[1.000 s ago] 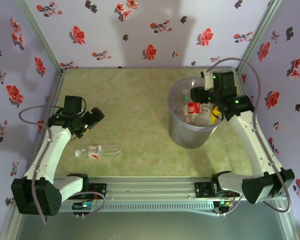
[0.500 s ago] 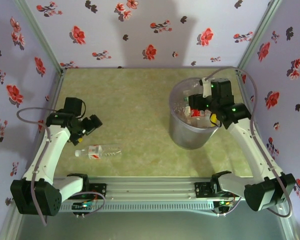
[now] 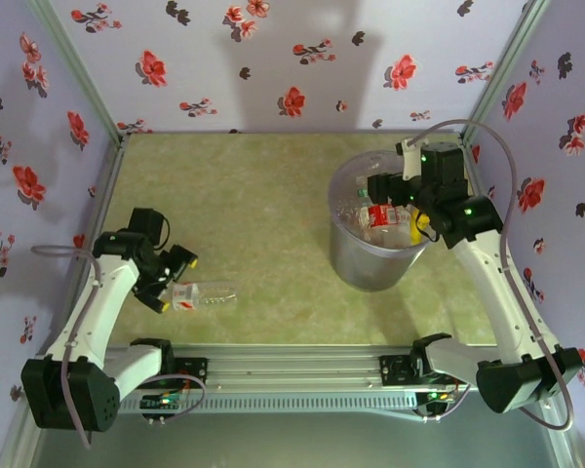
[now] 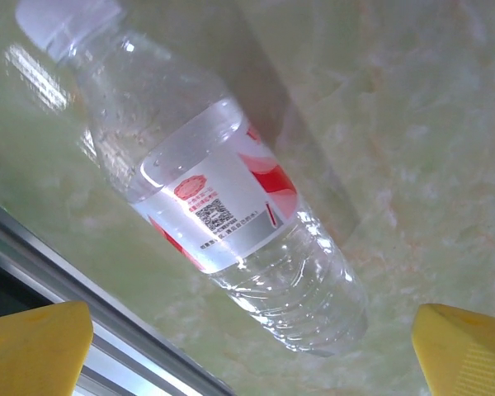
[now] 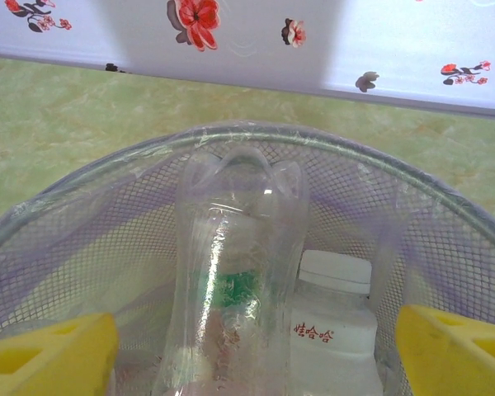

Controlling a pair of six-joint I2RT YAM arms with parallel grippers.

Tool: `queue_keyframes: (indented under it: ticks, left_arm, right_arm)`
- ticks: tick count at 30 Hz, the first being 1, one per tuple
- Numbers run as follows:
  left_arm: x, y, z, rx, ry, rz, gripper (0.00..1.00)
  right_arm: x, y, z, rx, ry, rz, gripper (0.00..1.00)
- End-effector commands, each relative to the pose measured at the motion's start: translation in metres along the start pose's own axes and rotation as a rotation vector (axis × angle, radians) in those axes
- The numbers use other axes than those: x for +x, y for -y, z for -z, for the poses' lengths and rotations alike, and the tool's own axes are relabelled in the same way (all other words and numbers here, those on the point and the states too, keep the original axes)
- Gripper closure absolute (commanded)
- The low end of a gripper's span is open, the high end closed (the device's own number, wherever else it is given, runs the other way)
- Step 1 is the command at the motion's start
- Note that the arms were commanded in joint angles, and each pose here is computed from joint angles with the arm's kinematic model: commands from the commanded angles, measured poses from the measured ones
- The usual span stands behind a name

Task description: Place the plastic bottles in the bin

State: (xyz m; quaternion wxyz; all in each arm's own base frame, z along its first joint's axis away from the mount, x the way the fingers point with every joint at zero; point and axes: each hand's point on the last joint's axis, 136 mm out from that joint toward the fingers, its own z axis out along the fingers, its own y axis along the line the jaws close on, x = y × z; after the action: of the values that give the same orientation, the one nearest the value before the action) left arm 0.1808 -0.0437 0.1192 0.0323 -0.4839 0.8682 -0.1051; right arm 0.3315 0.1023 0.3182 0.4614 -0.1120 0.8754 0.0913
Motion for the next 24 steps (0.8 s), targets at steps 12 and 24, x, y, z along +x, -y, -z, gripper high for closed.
queue_keyframes:
  ticks: [12,24]
  left_arm:
    - [0.0,-0.006,-0.053,0.04,-0.027,0.365,0.0]
    - [-0.011,-0.006,-0.09,0.028,-0.017,0.412,0.26]
  right_arm:
    - [0.004,0.003,0.017,0.022,0.018,0.061,0.12]
    - [0.014,0.0,0.026,0.002,0.016,0.033,0.11]
